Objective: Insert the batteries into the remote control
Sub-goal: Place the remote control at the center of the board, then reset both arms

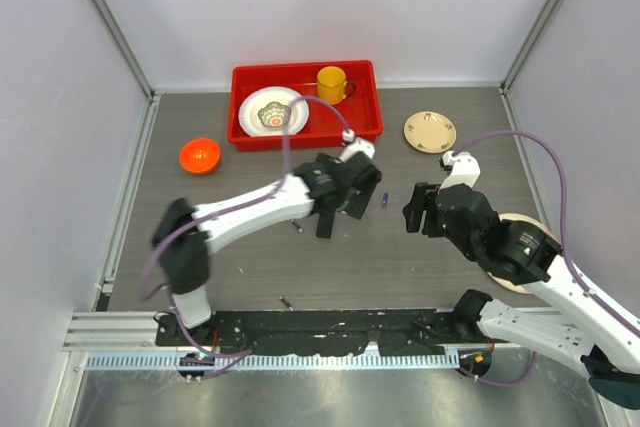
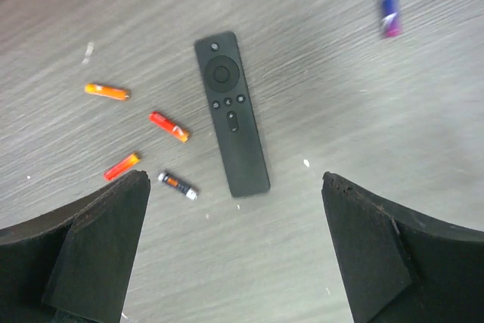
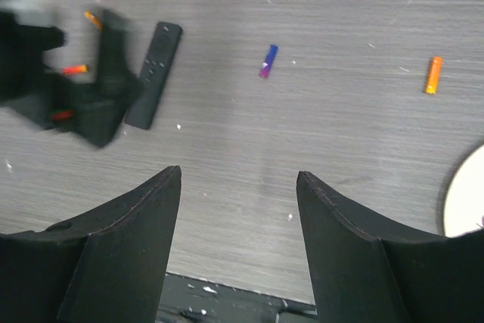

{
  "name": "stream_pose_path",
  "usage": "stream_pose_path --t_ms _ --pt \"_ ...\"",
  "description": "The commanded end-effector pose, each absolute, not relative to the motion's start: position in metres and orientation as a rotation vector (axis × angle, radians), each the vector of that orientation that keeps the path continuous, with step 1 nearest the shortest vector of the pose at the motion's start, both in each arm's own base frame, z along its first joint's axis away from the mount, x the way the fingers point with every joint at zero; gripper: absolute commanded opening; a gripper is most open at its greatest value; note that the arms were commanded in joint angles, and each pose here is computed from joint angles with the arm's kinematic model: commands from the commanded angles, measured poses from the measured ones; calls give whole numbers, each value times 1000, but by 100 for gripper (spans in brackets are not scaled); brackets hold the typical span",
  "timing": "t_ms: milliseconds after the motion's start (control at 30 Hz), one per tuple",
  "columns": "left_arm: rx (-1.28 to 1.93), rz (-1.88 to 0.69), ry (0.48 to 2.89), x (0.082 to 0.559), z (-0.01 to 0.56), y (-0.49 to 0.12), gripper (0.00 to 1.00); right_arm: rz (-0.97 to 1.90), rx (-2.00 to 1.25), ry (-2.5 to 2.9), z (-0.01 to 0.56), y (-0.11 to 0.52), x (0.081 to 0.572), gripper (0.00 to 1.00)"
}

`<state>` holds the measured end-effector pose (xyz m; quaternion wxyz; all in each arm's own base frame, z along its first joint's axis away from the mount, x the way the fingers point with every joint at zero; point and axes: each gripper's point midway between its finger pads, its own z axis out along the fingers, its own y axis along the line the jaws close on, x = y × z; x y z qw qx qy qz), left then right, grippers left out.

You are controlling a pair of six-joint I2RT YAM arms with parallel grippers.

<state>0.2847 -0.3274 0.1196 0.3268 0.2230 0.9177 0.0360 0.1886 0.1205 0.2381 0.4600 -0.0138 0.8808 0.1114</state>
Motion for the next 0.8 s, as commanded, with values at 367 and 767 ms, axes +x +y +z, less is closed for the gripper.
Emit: stream_pose_path --t_ms 367,767 --pt "-26 -289 2110 257 230 -232 100 443 -47 1990 232 178 232 68" --pt "10 -418 2037 255 244 -237 100 472 98 1964 231 182 244 86"
